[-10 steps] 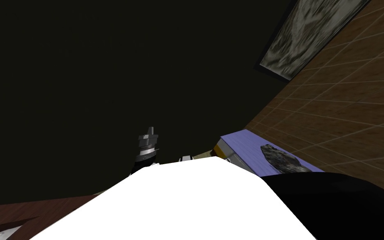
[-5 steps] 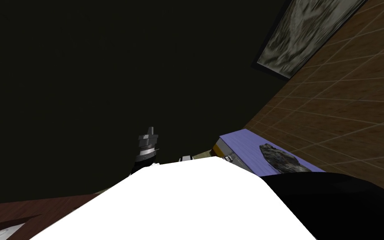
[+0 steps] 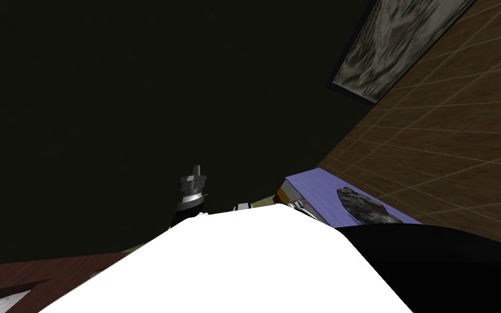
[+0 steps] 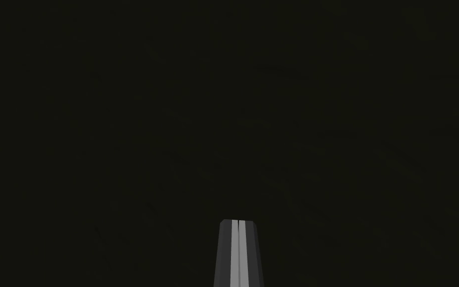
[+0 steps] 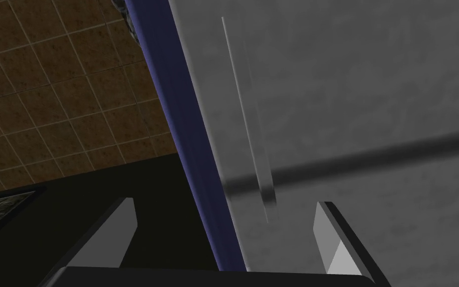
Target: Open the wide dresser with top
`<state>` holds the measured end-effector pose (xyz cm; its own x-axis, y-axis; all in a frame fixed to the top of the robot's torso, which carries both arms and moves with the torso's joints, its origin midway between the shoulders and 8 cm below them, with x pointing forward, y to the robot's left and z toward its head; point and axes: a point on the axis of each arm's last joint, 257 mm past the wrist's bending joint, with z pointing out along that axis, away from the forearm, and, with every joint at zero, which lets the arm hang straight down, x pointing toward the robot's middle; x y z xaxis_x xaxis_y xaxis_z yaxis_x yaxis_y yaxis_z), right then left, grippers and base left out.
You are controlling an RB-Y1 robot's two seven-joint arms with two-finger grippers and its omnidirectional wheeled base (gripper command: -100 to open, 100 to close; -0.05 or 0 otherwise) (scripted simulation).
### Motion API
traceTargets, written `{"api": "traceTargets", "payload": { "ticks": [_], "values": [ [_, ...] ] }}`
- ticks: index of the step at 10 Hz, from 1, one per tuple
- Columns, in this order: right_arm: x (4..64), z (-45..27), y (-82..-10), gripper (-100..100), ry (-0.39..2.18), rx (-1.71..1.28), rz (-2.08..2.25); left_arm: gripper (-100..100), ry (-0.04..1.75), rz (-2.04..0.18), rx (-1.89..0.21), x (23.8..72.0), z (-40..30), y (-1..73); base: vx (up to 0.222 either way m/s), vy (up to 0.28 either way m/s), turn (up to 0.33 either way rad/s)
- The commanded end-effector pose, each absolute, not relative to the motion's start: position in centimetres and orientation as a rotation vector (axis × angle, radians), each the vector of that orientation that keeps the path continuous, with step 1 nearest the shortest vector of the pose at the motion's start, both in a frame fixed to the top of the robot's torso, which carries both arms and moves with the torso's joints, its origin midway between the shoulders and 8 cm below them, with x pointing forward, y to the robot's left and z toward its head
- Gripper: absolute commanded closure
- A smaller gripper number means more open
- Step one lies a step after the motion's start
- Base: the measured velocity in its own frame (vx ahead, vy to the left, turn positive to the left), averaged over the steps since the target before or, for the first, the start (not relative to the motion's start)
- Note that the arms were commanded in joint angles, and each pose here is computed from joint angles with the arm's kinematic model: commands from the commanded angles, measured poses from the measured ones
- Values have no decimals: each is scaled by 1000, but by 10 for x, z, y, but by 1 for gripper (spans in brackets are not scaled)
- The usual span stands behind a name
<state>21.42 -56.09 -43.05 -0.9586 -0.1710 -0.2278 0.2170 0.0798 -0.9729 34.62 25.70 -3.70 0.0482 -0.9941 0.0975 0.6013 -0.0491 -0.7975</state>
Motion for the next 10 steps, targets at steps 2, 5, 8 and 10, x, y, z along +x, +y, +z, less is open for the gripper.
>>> {"api": "traceTargets", "payload": {
  "ticks": [2, 5, 8, 10],
  "values": [
    [217, -429, -565, -100, 2082, 43, -1953, 0, 635, -1446, -811, 346, -37, 257, -4, -14, 0],
    [224, -427, -562, 100, 2082, 41, -1951, 0, 634, -1446, -811, 346, -37, 257, -33, 81, -8],
    [234, -425, -557, 100, 2082, 38, -1947, 0, 634, -1446, -811, 346, -37, 257, -62, 179, -12],
    [229, -426, -562, -100, 2082, 39, -1949, 0, 634, -1446, -811, 346, -37, 257, -2, 3, -1]
  ]
}}
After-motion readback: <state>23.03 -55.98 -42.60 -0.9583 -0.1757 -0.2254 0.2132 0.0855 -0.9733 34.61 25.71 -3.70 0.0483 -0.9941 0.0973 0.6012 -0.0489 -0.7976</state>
